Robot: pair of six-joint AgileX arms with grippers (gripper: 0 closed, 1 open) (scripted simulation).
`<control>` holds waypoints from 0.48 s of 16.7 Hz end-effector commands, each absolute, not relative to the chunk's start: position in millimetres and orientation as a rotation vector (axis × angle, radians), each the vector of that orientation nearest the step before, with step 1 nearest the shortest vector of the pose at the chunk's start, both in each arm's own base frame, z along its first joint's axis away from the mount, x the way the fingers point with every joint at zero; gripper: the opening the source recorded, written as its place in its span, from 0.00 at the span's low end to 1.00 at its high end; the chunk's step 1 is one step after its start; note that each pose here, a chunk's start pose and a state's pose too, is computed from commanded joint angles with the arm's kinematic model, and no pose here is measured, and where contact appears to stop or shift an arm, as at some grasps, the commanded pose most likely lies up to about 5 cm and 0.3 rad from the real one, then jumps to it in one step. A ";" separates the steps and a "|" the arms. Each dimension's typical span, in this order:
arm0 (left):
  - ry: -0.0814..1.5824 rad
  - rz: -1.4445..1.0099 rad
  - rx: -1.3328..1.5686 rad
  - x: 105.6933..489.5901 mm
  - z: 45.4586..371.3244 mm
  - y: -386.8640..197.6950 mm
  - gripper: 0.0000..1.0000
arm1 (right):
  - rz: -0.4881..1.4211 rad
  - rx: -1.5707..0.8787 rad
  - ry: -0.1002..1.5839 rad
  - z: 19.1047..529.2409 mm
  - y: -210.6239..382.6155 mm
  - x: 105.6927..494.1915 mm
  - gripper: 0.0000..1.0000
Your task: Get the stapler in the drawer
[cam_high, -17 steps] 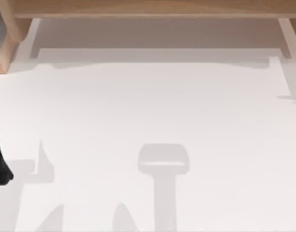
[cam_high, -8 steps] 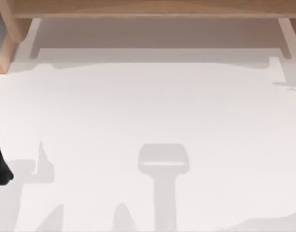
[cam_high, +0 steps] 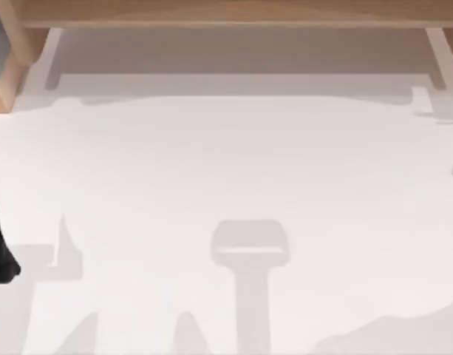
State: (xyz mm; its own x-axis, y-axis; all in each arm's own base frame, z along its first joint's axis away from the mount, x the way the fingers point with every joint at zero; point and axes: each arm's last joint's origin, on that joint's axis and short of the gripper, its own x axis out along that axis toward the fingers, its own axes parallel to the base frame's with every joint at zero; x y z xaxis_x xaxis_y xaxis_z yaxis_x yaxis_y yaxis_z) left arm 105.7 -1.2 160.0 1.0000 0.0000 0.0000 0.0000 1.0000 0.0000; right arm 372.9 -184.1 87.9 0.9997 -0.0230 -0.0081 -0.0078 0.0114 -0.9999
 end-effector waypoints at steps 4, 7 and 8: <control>0.000 0.000 0.000 105.7 160.0 -1.2 1.00 | -0.020 -1.560 0.023 88.6 -186.9 399.2 0.00; 0.000 0.000 0.000 105.7 160.0 -1.2 1.00 | -0.023 -1.564 0.017 90.6 -186.9 427.0 0.00; 0.000 0.000 0.000 105.7 160.0 -1.2 1.00 | -0.018 -1.562 0.021 89.2 -185.8 432.2 0.00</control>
State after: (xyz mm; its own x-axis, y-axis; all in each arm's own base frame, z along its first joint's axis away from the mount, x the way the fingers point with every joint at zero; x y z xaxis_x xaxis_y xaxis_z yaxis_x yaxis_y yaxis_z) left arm 105.7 -1.2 160.0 1.0000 0.0000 0.0000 0.0000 1.0000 0.0000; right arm 432.2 -185.8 89.2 0.9997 -0.0246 -0.0023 -0.0021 0.0091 -1.0000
